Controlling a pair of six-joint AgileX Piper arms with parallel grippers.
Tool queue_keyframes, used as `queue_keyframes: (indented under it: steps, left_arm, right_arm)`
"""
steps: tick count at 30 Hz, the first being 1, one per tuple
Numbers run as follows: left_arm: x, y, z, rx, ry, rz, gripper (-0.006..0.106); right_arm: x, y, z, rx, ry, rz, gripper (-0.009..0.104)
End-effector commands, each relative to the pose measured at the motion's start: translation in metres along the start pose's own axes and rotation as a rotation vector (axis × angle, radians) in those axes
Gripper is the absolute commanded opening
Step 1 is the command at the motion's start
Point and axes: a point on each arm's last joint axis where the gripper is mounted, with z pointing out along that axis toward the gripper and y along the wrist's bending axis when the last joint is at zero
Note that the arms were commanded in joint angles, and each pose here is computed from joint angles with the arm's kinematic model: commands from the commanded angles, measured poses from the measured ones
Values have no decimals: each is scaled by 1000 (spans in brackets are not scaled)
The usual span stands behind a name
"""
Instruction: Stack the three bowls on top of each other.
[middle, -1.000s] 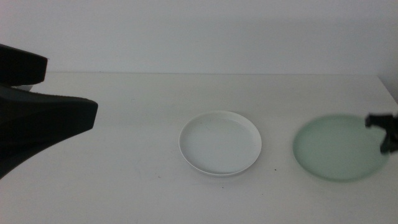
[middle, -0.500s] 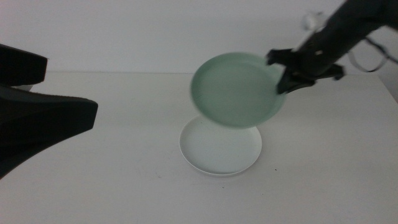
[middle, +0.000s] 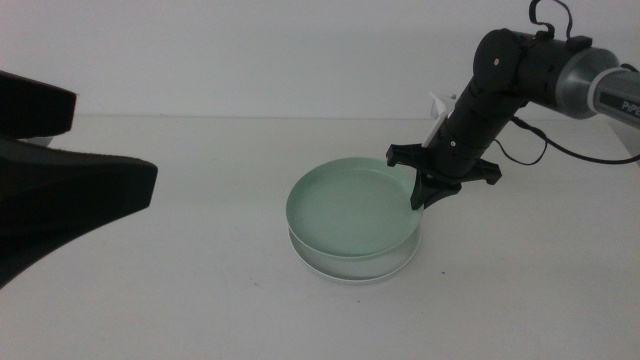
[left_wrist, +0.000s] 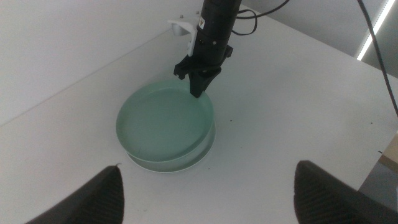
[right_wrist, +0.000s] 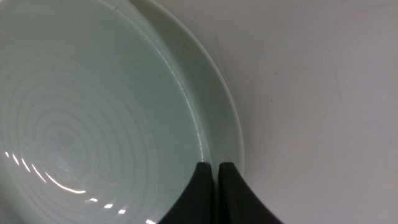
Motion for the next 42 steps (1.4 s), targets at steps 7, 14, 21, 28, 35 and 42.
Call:
queue_keyframes:
  steps: [7,14,21,28,35,42]
  left_arm:
    - [0,0,-1,-3,-9,-3,94]
    - [0,0,-1,-3,-9,-3,94]
    - [0,0,-1,-3,-9,-3,94]
    - [0,0,-1,-3,-9,-3,94]
    - [0,0,-1,-3,-9,-3,94]
    - [0,0,-1,-3,-9,-3,94]
  right_arm:
    - [-1,3,2,6,-8,-35,20]
    - [5,2,-28,12,22,-137,93]
    - [30,-15,-162,80,-283,-200,93]
    - [106,-27,-255,72,-565,-221,93]
    - [185,-41,-259,74,-810,-223,93]
    - [218,-44,-273,63,-1010,-242,93]
